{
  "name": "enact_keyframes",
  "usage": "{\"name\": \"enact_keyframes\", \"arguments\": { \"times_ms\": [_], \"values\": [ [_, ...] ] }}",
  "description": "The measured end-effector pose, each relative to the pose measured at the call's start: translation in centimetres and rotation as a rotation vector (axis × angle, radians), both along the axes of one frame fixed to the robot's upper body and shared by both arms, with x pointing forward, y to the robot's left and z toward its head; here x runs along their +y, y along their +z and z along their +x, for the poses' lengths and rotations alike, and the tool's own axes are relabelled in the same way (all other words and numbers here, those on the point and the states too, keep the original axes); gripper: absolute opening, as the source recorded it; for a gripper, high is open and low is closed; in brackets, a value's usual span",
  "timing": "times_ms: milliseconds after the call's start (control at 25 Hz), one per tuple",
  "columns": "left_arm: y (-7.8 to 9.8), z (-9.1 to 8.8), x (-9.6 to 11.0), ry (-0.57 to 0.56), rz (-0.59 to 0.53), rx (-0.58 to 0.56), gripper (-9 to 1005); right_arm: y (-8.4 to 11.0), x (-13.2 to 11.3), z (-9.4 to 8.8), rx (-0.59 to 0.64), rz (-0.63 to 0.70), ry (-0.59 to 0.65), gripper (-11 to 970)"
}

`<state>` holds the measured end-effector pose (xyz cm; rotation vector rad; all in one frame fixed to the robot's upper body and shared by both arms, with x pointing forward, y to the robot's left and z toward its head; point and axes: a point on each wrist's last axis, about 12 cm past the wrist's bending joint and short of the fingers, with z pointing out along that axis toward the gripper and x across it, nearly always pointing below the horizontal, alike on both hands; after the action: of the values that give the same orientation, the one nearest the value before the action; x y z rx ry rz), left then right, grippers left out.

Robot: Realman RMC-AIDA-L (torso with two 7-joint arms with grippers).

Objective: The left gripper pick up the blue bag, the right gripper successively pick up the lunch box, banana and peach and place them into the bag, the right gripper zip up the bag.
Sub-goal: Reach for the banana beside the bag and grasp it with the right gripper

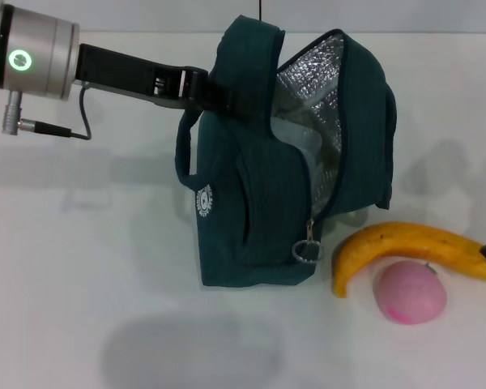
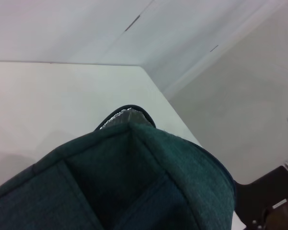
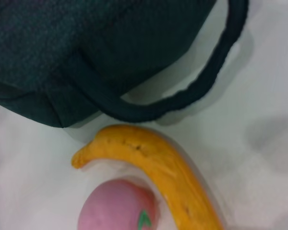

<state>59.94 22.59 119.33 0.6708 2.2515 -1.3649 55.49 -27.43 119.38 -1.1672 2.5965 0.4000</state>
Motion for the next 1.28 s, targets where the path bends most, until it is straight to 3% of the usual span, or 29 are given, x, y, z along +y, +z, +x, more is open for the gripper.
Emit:
{"name": "enact_keyframes", "arguments": {
  "times_ms": [280,640,1280],
  "values": [
    [-0.1,-0.1,0.1,0.004,-0.004,0.003,41,-1.1,2.6,1.5,-0.011,-0.055,0.076,819],
    [-0.1,-0.1,0.3,0.008,-0.005,0.004,41,-2.6,4.4,1.8,-0.001,-0.093,0.136,816],
    [0.1,0.0,0.7,0.024,-0.018,-0.008,42,-4.2,5.2,2.2,0.0,-0.125,0.168,786]
  ]
}}
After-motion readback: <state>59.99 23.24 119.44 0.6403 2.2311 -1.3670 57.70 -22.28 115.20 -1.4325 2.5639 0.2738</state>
